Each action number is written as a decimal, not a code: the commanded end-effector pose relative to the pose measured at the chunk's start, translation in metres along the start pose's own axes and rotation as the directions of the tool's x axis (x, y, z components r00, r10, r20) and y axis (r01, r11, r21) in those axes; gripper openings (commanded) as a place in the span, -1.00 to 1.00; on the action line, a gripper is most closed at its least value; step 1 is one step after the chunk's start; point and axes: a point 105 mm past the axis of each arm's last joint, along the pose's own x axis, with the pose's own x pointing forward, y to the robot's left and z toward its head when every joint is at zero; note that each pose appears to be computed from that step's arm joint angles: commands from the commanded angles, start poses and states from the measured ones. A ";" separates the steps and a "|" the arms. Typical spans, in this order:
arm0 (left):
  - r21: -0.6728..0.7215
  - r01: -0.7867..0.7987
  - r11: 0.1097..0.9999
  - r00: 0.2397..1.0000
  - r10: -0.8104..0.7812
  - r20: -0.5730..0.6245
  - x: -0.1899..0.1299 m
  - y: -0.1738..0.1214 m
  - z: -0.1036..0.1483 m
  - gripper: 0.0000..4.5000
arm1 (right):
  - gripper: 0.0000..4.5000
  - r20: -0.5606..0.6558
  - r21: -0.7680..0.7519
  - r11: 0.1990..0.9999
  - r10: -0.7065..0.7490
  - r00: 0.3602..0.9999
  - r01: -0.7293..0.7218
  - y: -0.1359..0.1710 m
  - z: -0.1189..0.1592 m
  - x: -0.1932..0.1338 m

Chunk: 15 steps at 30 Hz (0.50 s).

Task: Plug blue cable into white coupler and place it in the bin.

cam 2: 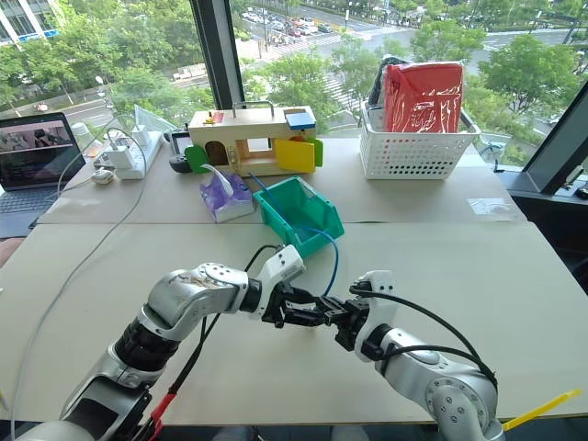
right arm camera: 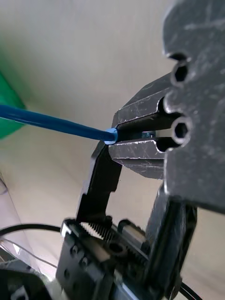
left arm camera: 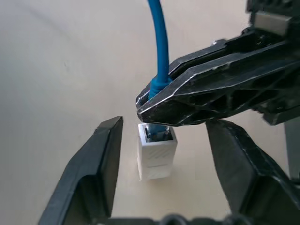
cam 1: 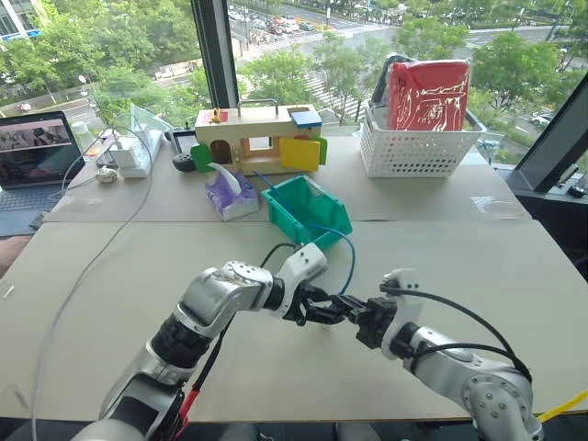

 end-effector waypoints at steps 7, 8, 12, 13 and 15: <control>0.083 -0.136 0.987 0.984 0.124 0.128 -0.056 0.029 0.024 0.97 | -1.00 0.172 -0.034 0.998 0.064 0.983 -0.059 -0.011 0.078 -0.015; 0.074 -0.159 0.985 0.980 0.148 0.130 -0.063 0.034 0.023 0.97 | -1.00 0.179 -0.061 0.995 0.082 0.980 -0.072 -0.012 0.090 -0.013; 0.057 -0.211 0.976 0.973 0.204 0.109 -0.080 0.043 0.014 0.97 | -1.00 0.176 -0.158 0.981 0.141 0.974 -0.114 -0.007 0.122 -0.001; 0.056 -0.214 0.975 0.972 0.207 0.107 -0.081 0.043 0.014 0.97 | -1.00 0.170 -0.171 0.978 0.147 0.974 -0.118 -0.007 0.124 0.000; 0.040 -0.256 0.966 0.962 0.251 0.107 -0.087 0.048 0.007 0.97 | -1.00 0.136 -0.254 0.957 0.181 0.974 -0.143 -0.002 0.135 0.019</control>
